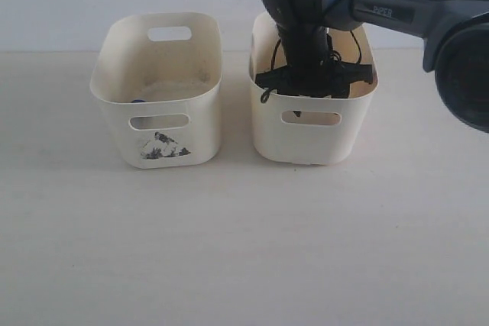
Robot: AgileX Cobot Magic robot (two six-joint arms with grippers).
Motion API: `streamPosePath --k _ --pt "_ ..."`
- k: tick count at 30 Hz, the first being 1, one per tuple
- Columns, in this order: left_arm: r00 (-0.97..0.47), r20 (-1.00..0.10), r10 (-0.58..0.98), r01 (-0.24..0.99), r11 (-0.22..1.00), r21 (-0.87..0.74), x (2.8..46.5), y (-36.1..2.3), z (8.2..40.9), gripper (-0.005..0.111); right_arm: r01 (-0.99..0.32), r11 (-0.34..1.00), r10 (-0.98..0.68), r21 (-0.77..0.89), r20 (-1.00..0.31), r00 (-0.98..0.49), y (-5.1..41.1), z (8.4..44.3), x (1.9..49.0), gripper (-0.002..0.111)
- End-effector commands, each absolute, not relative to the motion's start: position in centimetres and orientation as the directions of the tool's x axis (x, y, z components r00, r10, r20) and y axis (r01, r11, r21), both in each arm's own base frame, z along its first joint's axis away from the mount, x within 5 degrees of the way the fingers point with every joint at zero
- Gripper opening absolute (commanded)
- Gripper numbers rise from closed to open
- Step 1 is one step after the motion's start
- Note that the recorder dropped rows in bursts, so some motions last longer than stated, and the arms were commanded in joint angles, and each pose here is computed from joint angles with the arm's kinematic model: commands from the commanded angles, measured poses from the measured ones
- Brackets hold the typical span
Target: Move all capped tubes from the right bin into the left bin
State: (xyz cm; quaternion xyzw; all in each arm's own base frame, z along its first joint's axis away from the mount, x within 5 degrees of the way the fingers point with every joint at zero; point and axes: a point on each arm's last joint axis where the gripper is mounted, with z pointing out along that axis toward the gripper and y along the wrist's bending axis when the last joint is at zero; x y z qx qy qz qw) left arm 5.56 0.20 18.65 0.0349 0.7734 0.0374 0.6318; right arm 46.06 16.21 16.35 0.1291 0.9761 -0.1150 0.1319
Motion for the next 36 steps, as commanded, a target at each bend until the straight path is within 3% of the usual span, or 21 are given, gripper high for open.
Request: streamPosePath --k 1,25,27,31,36 --pt "-0.179 -0.98 0.083 0.004 0.996 0.084 5.6 0.2 18.9 0.004 0.283 0.939 0.217 -0.195 -0.303 -0.928 16.1 16.7 46.1 0.059" --pt "-0.179 -0.98 0.083 0.004 0.996 0.084 5.6 0.2 18.9 0.004 0.243 0.938 0.205 -0.248 -0.166 -0.964 16.5 9.9 46.1 0.059" --pt "-0.179 -0.98 0.083 0.004 0.996 0.084 5.6 0.2 18.9 0.004 0.242 0.939 0.204 -0.245 -0.169 -0.964 16.5 9.8 46.1 0.046" --pt "-0.179 -0.98 0.083 0.004 0.996 0.084 5.6 0.2 18.9 0.004 0.18 0.952 0.145 -0.247 -0.155 -0.977 16.6 9.8 46.2 0.0" --pt "-0.179 -0.98 0.083 0.004 0.996 0.084 5.6 0.2 18.9 0.004 0.184 0.956 0.142 -0.23 -0.187 -0.972 16.6 11.2 46.3 0.0"
